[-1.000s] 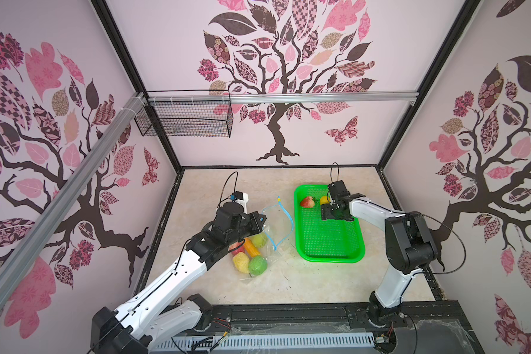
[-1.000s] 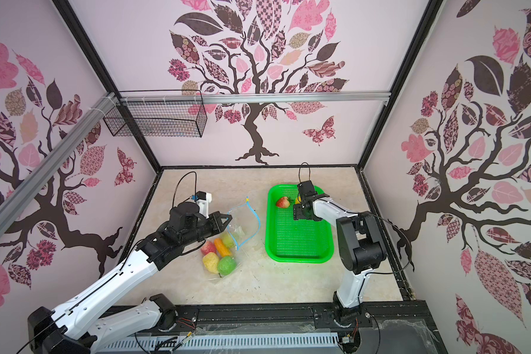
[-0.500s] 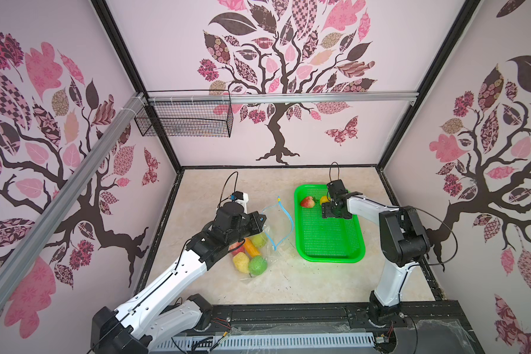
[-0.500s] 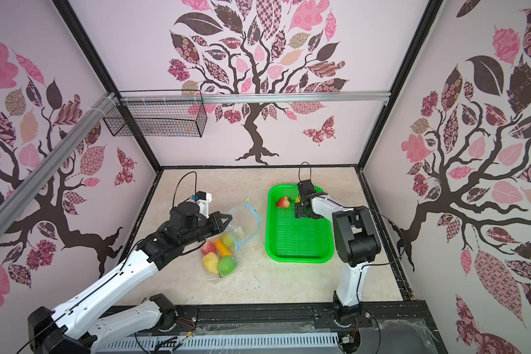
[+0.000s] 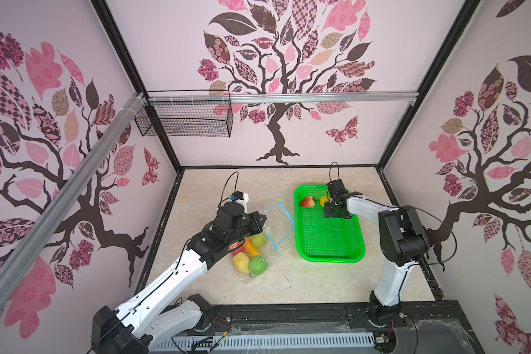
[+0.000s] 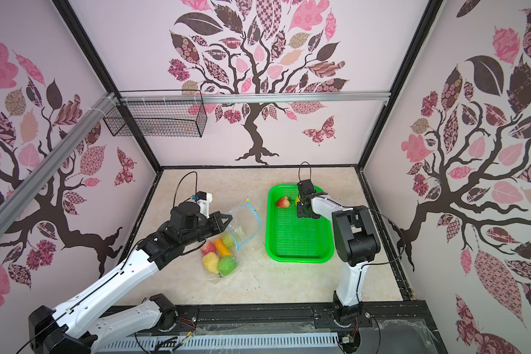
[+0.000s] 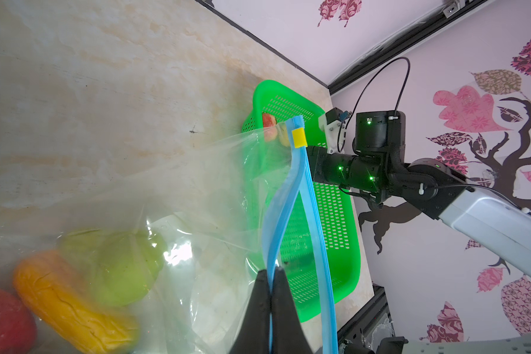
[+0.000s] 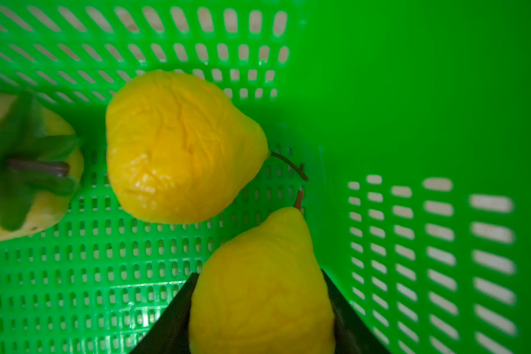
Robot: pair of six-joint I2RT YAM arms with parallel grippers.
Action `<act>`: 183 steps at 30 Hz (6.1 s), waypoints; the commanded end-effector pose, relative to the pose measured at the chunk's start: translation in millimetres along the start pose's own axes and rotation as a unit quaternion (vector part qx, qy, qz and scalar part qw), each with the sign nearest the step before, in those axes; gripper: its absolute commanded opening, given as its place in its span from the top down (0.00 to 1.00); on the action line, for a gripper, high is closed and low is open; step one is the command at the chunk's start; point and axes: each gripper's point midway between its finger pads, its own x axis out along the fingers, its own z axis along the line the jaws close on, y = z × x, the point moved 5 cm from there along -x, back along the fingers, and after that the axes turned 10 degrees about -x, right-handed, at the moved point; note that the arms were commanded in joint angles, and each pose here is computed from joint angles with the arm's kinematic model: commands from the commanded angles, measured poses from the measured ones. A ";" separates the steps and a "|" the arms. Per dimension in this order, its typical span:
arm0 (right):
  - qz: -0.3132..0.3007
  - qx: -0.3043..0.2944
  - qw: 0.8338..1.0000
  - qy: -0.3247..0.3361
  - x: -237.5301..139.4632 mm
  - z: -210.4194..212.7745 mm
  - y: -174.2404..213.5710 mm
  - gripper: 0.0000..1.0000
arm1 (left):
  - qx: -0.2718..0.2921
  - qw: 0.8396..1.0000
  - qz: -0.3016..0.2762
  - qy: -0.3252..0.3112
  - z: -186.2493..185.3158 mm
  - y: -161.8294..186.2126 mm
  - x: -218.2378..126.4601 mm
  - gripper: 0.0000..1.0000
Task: Place the food in the zip-top bag and seal the zipper
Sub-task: 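Lower the right gripper onto a yellow pear and grasp it, then carry the yellow pear into the bag mouth and release it, then move the right gripper back over the basket to the other yellow pear, then lower the right gripper and grasp the second yellow pear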
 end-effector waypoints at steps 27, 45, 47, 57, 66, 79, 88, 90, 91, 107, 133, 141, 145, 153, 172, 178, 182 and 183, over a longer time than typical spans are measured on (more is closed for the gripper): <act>-0.216 -0.053 0.892 -0.394 -255.2 99.5 -0.3 0.50 | 0.000 1.000 0.012 0.001 4.5 3.3 9.8 1.00; -0.169 -0.173 0.870 -0.430 -247.0 206.1 34.9 0.50 | 0.001 1.000 0.017 0.002 2.2 3.9 8.0 1.00; -0.154 -0.179 0.880 -0.412 -232.2 209.6 40.8 0.50 | 0.001 1.000 0.016 0.003 1.9 3.9 6.9 1.00; -0.112 -0.222 0.918 -0.309 -184.7 214.3 59.3 0.47 | 0.002 1.000 0.019 0.003 1.9 4.7 7.6 1.00; -0.097 -0.236 0.924 -0.285 -175.0 215.2 60.6 0.36 | -0.002 1.000 0.021 0.003 3.7 6.2 9.4 1.00; -0.164 -0.201 0.891 -0.373 -232.1 217.1 43.4 0.16 | -0.004 1.000 0.016 0.000 3.9 4.9 5.7 1.00; -0.205 -0.148 0.871 -0.422 -268.3 185.2 21.8 0.09 | -0.004 1.000 0.013 0.002 3.0 4.2 3.5 1.00; -0.217 -0.130 0.873 -0.417 -272.0 169.6 14.4 0.08 | -0.004 1.000 0.011 0.001 3.6 3.9 3.1 1.00; -0.227 -0.123 0.874 -0.411 -275.0 161.1 10.6 0.08 | -0.003 1.000 0.010 -0.001 4.7 4.3 3.5 1.00; -0.223 -0.092 0.949 -0.203 -224.8 97.2 -10.4 0.06 | -0.003 1.000 0.006 0.000 4.3 2.6 4.2 1.00; -0.080 -0.031 0.995 -0.056 -26.1 8.4 -58.4 0.14 | 0.000 1.000 0.010 -0.004 5.5 3.5 3.4 1.00; -0.061 -0.045 0.995 -0.058 3.3 15.8 -70.2 0.21 | -0.001 1.000 0.010 -0.006 6.2 3.7 2.9 1.00; -0.048 -0.048 0.995 -0.067 16.1 20.4 -68.1 0.26 | 0.000 1.000 0.009 -0.005 5.6 3.2 2.7 1.00; -0.015 -0.036 0.994 -0.101 9.6 25.7 -45.9 0.30 | -0.002 1.000 0.008 -0.008 7.1 2.8 4.1 1.00; -0.005 0.027 0.994 -0.109 -41.7 13.1 17.7 0.10 | -0.005 1.000 0.012 0.001 3.9 2.1 9.0 1.00; -0.003 0.053 0.992 -0.114 -32.4 16.6 13.8 0.10 | -0.005 1.000 0.018 0.003 3.4 3.6 11.7 1.00; -0.009 0.064 0.990 -0.126 -26.0 26.4 4.8 0.11 | -0.003 1.000 0.018 0.002 3.4 3.4 9.9 1.00; -0.009 0.067 0.989 -0.130 -22.9 29.1 3.1 0.12 | -0.004 1.000 0.016 0.001 3.9 3.1 9.3 1.00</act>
